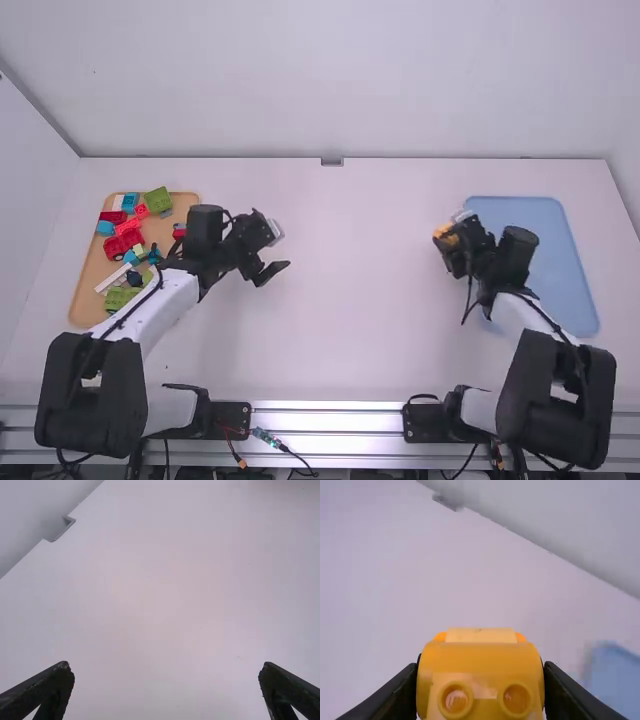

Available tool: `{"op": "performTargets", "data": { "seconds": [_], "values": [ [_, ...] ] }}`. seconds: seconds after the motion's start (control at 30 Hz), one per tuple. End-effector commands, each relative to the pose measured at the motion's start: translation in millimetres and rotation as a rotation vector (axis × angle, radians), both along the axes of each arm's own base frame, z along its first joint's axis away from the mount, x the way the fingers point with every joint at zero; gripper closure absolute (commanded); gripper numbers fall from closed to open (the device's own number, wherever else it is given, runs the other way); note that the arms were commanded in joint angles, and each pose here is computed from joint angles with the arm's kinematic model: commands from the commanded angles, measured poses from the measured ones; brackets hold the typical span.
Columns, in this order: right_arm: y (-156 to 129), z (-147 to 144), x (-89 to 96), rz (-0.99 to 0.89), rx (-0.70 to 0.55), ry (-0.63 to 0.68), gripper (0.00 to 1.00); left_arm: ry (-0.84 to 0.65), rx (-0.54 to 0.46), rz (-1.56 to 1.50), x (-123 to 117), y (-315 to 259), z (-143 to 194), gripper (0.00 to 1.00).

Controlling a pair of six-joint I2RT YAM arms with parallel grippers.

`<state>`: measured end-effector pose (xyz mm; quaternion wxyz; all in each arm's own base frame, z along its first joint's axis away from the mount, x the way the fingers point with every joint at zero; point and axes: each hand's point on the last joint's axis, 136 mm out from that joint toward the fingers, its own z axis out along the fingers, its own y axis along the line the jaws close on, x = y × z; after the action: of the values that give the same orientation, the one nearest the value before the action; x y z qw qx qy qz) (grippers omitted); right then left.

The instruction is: Assemble lego blocks to make yellow taxi

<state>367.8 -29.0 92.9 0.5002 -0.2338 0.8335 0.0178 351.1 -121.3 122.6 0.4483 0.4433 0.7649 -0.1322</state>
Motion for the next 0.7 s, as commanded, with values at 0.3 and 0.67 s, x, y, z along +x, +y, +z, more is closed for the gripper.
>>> {"op": "performTargets", "data": {
  "seconds": [0.3, 0.67],
  "values": [
    [-107, -11, -37.4, -0.384, 0.047, -0.019, 0.65, -0.032, -0.047, 0.013, -2, -3, -2, 0.01],
    [-122, -49, 6.6, -0.377, 0.12, 0.075, 0.74, -0.031, -0.046, 0.013, -3, -2, -2, 0.01]
  ]
}}
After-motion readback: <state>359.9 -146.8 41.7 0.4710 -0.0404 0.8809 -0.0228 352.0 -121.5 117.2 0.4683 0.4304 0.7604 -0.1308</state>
